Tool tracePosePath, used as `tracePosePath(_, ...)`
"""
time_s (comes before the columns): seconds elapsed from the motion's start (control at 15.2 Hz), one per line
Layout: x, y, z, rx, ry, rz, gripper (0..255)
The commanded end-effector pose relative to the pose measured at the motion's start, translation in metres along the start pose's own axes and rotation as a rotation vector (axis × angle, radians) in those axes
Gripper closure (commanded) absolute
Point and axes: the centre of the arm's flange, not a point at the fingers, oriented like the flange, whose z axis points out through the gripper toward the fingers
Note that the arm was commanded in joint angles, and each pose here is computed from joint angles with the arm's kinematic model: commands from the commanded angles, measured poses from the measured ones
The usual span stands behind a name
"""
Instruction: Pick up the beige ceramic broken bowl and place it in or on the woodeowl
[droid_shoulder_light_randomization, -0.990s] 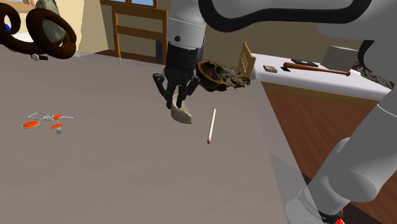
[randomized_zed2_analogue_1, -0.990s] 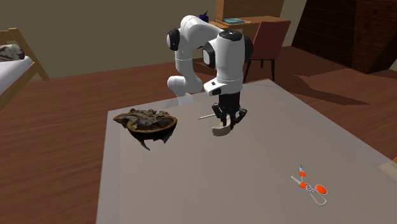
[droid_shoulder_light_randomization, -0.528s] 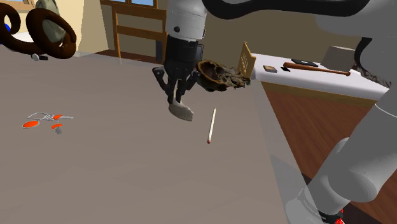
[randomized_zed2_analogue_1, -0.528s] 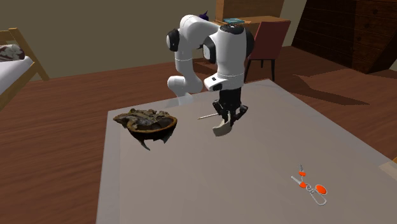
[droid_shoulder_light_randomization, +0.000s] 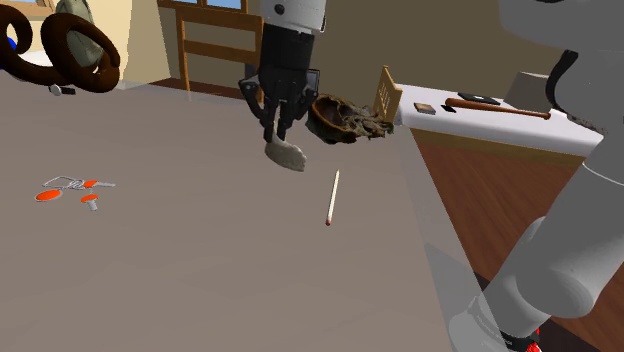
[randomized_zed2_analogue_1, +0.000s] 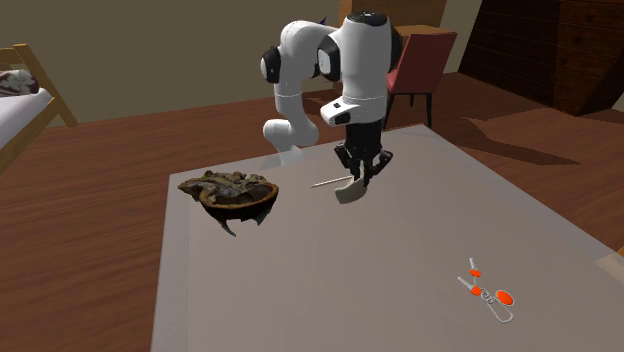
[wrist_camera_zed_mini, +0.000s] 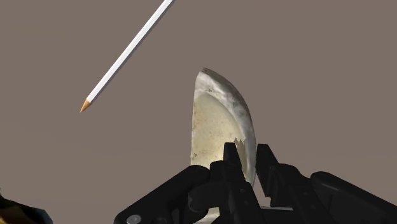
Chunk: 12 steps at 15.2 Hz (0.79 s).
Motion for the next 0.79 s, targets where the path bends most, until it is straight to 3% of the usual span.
tracePosePath(0.0,0.0,-0.001,-0.011,0.0,0.0,0.0,255)
tracePosePath(0.73,0.0,-0.007,-0.069,0.0,0.0,0.0,255)
